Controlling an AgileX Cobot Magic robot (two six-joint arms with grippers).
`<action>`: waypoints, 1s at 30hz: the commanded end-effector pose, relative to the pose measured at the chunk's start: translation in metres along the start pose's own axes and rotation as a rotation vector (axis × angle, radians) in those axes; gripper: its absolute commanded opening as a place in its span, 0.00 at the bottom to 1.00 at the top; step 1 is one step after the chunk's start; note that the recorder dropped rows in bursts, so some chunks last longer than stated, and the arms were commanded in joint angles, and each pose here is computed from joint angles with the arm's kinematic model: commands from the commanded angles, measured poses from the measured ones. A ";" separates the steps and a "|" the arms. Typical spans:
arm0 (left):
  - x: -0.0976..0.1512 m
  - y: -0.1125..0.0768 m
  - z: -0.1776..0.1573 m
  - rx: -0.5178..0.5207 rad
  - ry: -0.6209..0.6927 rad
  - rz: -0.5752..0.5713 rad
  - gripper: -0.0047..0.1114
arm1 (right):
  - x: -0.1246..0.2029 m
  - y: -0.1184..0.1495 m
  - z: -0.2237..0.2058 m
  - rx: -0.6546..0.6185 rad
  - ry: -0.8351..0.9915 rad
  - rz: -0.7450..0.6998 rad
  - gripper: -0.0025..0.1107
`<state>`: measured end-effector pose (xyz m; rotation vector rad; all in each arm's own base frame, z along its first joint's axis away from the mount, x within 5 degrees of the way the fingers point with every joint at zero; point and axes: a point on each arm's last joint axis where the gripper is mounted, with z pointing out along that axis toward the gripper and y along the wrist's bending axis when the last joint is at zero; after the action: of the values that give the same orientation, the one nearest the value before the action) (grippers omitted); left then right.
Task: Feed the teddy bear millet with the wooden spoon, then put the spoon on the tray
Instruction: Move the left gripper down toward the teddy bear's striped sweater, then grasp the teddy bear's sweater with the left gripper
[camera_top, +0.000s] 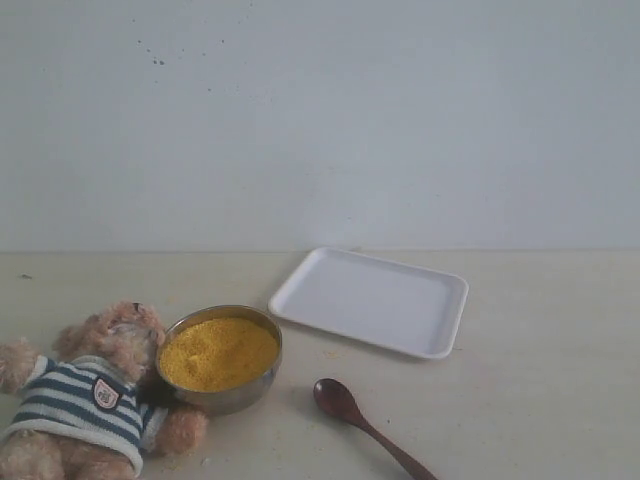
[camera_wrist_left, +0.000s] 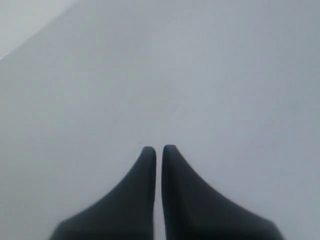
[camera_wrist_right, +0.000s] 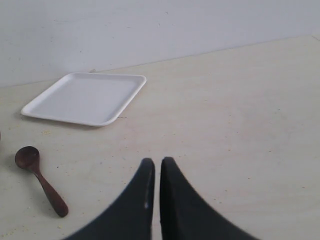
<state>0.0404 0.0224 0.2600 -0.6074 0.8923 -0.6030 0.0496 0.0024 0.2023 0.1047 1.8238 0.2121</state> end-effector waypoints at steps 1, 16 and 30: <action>-0.052 -0.085 0.025 0.357 -0.208 0.324 0.07 | -0.001 0.000 0.000 -0.004 -0.017 -0.008 0.06; 0.127 0.000 0.214 -0.304 1.677 0.847 0.07 | -0.001 0.000 0.000 -0.004 -0.017 -0.008 0.06; 0.177 0.036 0.198 -0.228 2.009 0.704 0.07 | -0.001 0.000 0.000 -0.004 -0.017 -0.008 0.06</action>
<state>0.3028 -0.0311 0.2331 0.4116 2.9065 -0.2671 0.0497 0.0024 0.2028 0.1038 1.8184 0.2134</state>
